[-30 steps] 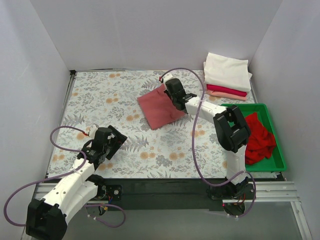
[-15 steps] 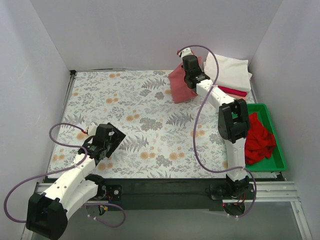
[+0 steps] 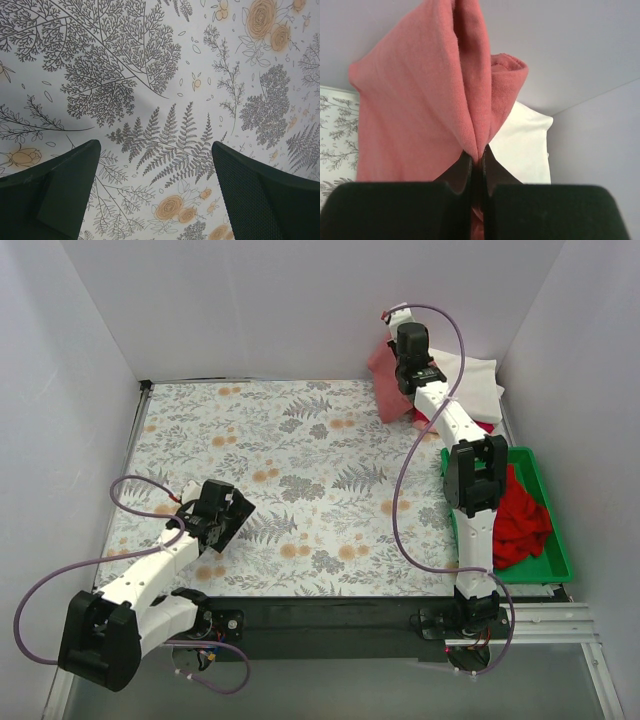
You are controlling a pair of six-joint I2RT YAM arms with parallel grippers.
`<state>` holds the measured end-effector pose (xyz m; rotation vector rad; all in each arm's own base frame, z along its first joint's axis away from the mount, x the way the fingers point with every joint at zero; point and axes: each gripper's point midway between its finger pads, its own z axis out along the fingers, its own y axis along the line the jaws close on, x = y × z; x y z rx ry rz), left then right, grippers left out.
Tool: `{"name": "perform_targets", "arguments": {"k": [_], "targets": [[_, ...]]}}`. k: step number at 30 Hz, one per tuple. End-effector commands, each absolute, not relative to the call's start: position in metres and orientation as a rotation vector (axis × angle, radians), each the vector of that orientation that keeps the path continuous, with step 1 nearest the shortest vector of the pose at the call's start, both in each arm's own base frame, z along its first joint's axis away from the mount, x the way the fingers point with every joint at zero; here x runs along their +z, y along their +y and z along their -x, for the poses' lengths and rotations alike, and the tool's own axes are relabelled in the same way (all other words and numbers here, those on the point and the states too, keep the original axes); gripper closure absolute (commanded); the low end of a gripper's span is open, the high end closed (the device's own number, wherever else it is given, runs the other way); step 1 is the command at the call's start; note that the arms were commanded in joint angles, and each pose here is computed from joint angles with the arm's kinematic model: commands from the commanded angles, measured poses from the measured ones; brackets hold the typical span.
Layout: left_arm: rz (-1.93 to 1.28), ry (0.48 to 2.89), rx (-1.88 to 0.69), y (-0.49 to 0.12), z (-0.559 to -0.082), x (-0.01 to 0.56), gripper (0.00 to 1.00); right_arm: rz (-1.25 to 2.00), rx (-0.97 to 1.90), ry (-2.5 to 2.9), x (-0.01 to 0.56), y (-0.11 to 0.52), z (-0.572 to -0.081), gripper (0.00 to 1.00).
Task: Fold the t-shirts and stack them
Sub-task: Neatly place the folded tshirt to the corner
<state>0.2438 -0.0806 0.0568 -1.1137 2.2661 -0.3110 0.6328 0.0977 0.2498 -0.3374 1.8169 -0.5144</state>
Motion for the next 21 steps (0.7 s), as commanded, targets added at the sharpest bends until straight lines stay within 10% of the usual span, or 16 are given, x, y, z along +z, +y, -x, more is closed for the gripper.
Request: {"name": "perform_targets", "arguments": {"k": [1, 21], "targets": [[1.111, 2.23, -0.354, -0.087, -0.257, 0.072, 0.07, 0.263, -0.416, 1.659, 0.316, 0.105, -0.643, 0.99], [1.089, 2.194, -0.367, -0.084, -0.257, 0.08, 0.05, 0.037, -0.28, 1.534, 0.389, 0.024, -0.647, 0.99]]}}
